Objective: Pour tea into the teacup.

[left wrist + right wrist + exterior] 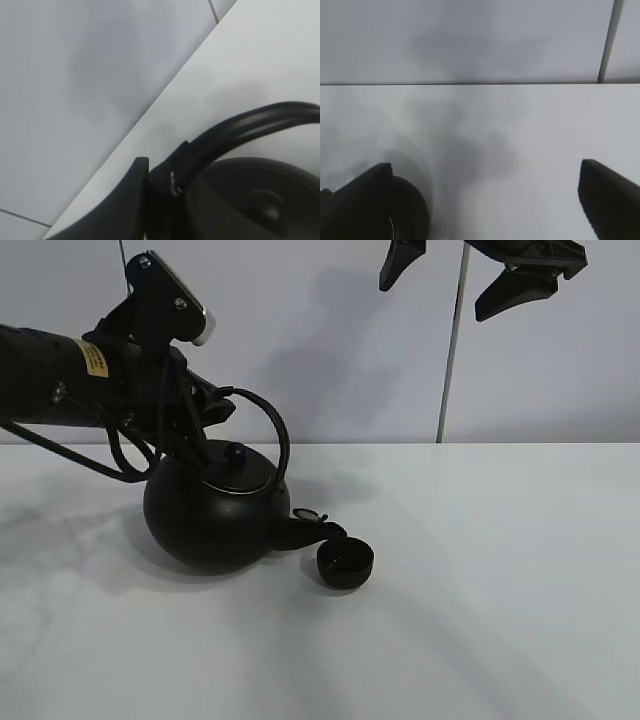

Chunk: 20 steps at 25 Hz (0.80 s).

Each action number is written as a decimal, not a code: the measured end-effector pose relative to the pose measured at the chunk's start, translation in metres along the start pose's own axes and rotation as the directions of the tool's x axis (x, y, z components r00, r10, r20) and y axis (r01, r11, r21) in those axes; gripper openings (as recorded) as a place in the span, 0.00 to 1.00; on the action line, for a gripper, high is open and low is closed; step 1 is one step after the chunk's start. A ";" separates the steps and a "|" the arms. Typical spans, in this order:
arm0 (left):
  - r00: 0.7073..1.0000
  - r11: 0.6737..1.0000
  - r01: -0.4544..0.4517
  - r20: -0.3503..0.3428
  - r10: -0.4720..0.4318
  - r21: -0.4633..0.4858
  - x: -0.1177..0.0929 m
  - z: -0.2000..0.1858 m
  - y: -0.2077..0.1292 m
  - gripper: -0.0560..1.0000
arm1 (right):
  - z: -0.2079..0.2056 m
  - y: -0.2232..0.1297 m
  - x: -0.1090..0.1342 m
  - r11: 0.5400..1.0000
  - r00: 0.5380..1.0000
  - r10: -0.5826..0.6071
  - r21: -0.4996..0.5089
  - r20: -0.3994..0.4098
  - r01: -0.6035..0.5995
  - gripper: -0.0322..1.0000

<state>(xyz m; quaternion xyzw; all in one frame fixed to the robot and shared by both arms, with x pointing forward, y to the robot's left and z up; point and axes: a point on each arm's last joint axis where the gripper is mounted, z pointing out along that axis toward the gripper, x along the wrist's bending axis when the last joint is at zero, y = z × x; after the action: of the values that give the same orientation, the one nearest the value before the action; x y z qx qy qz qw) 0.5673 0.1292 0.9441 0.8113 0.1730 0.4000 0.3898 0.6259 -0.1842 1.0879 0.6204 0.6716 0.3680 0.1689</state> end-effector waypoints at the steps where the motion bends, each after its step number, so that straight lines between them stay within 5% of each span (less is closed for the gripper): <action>1: 1.000 1.000 -0.003 0.000 0.003 0.000 0.000 0.000 0.000 0.16 | 0.000 0.000 0.000 1.000 1.000 0.000 0.000 0.000 0.000 0.70; 20: 0.998 0.998 -0.057 0.000 0.057 -0.004 -0.001 0.000 0.001 0.16 | 0.000 0.000 0.000 1.000 1.000 0.000 0.000 0.000 0.000 0.70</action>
<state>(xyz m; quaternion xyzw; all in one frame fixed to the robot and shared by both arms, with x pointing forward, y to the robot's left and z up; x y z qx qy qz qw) 0.5668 0.1281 0.9443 0.8151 0.1490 0.4113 0.3797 0.6259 -0.1842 1.0879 0.6204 0.6716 0.3680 0.1689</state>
